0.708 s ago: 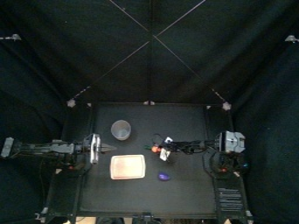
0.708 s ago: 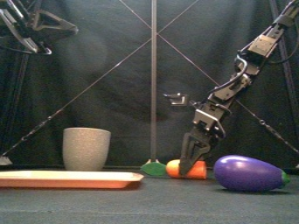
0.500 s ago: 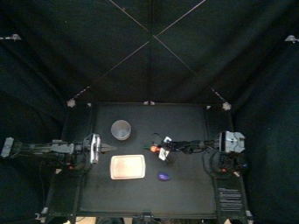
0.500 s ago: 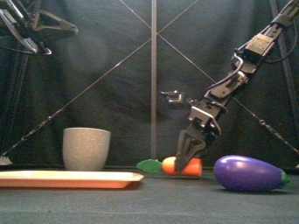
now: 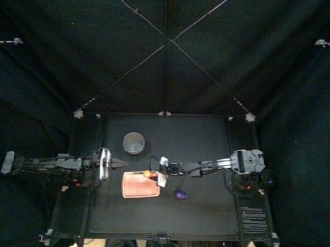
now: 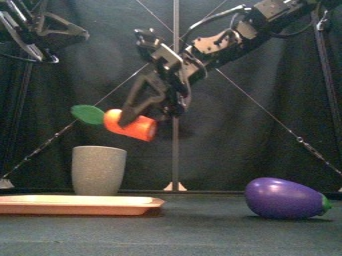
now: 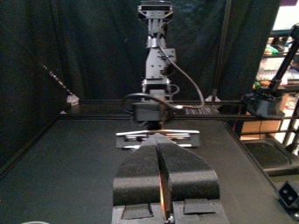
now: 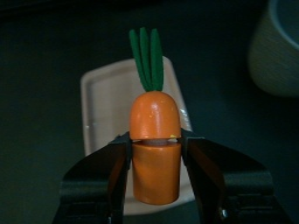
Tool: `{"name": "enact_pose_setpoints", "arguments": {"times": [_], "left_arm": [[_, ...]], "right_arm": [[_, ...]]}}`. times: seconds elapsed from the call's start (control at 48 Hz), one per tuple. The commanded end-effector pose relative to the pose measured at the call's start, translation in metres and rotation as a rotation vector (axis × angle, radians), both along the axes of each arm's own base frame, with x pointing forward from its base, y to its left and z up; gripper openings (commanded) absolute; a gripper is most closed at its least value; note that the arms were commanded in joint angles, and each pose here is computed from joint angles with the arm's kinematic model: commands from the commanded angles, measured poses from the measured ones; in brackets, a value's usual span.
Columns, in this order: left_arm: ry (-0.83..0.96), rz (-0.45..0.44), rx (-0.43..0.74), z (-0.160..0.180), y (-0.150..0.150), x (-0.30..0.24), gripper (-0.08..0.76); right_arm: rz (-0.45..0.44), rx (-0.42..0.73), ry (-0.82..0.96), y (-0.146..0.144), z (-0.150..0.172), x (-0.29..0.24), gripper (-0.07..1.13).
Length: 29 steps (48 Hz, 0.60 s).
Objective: Pick the carrot then place it on the pink plate
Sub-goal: Place carrot on the pink plate
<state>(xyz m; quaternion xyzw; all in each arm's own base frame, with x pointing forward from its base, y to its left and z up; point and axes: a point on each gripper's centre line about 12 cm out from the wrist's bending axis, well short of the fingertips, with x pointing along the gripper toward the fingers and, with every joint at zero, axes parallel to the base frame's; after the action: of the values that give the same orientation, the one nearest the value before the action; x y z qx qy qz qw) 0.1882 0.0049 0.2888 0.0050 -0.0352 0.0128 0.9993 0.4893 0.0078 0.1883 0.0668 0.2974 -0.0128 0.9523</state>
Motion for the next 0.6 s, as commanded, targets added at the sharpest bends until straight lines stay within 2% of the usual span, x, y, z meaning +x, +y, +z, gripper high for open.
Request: {"name": "enact_pose_setpoints", "arguments": {"times": [0.021, 0.333, 0.604], "left_arm": [[-0.02, 0.002, 0.002, 0.007, 0.0, 0.001, -0.028], [-0.023, 0.002, 0.002, 0.008, 0.0, 0.0, -0.028], [-0.023, 0.001, 0.004, 0.007, 0.0, -0.001, -0.028]], "right_arm": [[0.035, -0.01, -0.069, 0.015, 0.018, 0.022, 0.42], [0.037, -0.014, 0.012, 0.016, -0.023, 0.038, 0.46], [0.017, 0.002, 0.043, 0.01, -0.036, 0.032, 0.75]]}}
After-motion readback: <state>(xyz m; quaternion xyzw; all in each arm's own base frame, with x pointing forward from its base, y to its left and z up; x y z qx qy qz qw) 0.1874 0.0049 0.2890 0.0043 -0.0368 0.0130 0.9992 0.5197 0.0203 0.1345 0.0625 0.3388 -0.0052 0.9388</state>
